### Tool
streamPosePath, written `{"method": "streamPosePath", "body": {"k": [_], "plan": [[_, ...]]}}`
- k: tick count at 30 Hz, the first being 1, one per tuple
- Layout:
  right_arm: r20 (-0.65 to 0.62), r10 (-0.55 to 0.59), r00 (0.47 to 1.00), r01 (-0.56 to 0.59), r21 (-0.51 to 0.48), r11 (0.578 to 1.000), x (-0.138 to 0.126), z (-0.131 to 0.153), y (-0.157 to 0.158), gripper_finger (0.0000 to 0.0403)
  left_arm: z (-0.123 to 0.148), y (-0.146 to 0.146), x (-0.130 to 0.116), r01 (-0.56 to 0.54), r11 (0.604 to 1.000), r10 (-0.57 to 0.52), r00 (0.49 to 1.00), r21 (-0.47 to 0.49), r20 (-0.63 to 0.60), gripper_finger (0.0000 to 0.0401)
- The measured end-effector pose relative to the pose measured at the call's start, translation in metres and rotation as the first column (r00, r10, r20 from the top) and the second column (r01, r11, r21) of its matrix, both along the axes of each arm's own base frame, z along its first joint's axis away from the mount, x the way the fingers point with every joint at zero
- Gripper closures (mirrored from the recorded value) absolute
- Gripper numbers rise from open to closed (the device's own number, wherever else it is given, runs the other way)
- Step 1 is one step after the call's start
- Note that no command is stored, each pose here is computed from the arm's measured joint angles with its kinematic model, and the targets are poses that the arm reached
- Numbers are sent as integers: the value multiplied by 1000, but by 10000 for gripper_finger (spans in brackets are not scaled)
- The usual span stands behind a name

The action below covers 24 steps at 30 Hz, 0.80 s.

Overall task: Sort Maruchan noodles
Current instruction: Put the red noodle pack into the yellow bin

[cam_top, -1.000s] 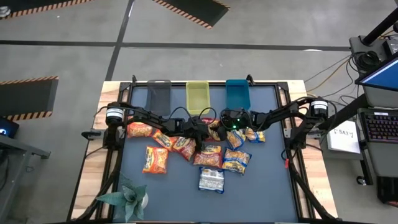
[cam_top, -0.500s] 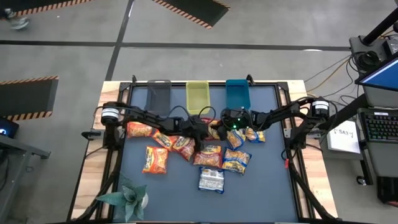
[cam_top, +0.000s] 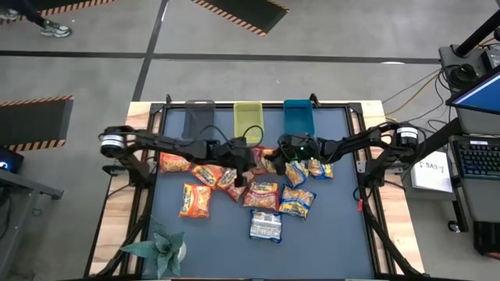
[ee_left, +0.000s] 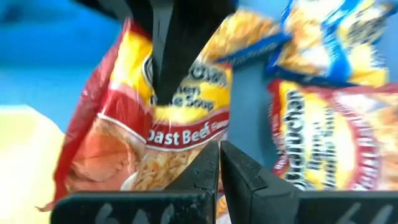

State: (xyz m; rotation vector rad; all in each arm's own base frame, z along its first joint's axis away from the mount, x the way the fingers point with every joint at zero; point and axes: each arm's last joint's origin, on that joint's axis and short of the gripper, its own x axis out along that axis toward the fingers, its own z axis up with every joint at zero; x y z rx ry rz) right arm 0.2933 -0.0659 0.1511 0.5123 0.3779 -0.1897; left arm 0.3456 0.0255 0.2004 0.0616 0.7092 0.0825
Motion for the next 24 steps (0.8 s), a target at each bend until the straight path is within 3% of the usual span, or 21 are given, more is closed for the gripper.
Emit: {"method": "streamPosePath", "body": {"k": [7, 12, 17, 24], "plan": [[95, 16, 995, -10, -61, 998, -7, 30, 2, 350, 51, -4, -29, 69, 992, -82, 989, 108, 123, 401], [189, 21, 982, 0, -111, 994, -15, 57, 1, 350, 68, -5, -57, 66, 986, -104, 962, 154, 251, 401], [253, 10, 967, 49, -227, 973, -12, 90, -10, 350, 78, -7, -79, 27, 984, -113, 859, 177, 499, 401], [205, -12, 979, 105, -446, 889, 15, 119, -41, 350, 92, -7, -109, -52, 979, -87, 764, 195, 640, 401]]}}
